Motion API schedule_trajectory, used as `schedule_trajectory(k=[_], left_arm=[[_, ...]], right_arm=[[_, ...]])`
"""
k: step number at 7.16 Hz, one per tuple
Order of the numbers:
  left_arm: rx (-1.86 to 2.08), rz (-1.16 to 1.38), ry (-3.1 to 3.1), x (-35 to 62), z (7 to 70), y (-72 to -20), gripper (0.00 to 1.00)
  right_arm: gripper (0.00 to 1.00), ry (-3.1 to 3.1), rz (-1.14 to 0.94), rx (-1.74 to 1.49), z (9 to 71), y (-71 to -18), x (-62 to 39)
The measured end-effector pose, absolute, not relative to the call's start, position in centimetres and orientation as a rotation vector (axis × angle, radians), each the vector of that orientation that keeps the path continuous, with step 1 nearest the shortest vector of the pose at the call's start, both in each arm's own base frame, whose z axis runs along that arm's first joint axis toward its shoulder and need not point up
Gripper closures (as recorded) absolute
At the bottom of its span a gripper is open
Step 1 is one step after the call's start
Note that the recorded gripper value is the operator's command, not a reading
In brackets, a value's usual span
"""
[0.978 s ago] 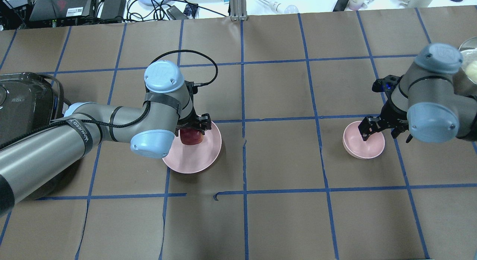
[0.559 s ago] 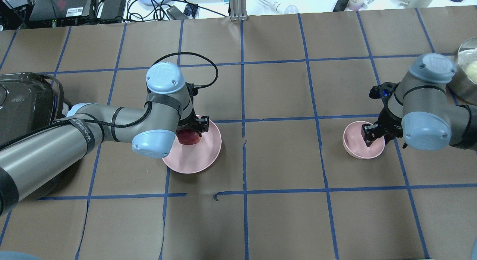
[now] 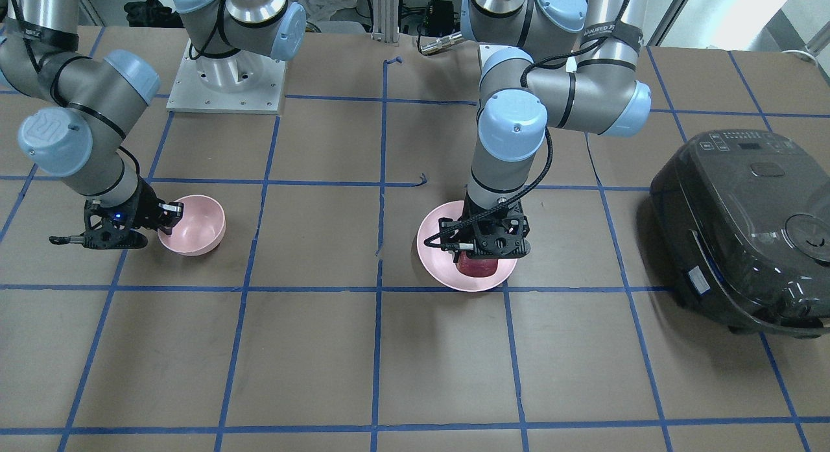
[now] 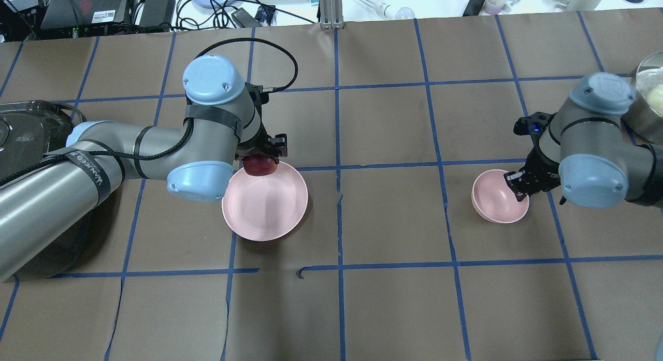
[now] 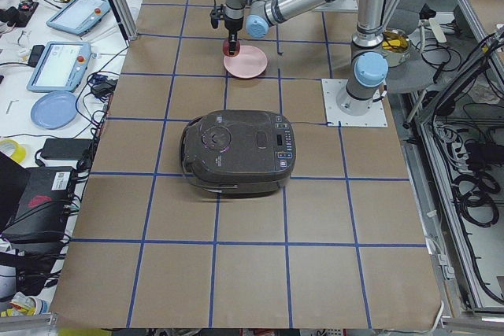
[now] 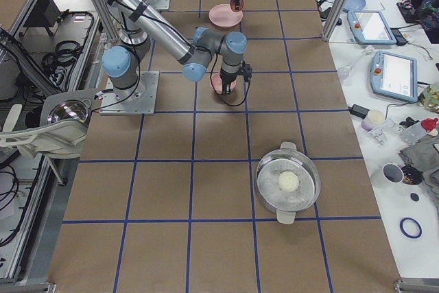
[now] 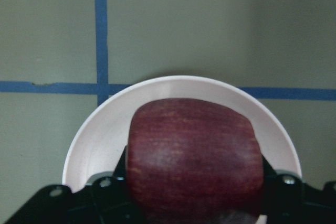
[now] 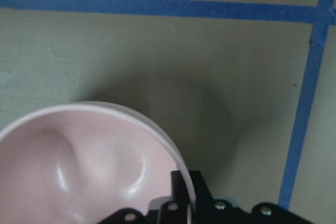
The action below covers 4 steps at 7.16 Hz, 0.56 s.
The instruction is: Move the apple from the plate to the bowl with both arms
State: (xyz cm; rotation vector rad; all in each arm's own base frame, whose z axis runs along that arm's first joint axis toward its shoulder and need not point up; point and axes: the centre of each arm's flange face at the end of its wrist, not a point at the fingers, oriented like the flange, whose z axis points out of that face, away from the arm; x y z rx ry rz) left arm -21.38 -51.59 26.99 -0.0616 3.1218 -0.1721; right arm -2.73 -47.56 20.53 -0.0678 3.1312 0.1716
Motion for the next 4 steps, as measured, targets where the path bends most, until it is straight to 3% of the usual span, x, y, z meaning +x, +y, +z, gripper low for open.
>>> schedule_trajectory(k=[4], left_arm=[[-0.07,-0.179,3.176,-21.9,30.3,-51.7,1.0]], right_arm=[[1.0,3.041,0.093,0.051,22.2,-49.4,7.8]])
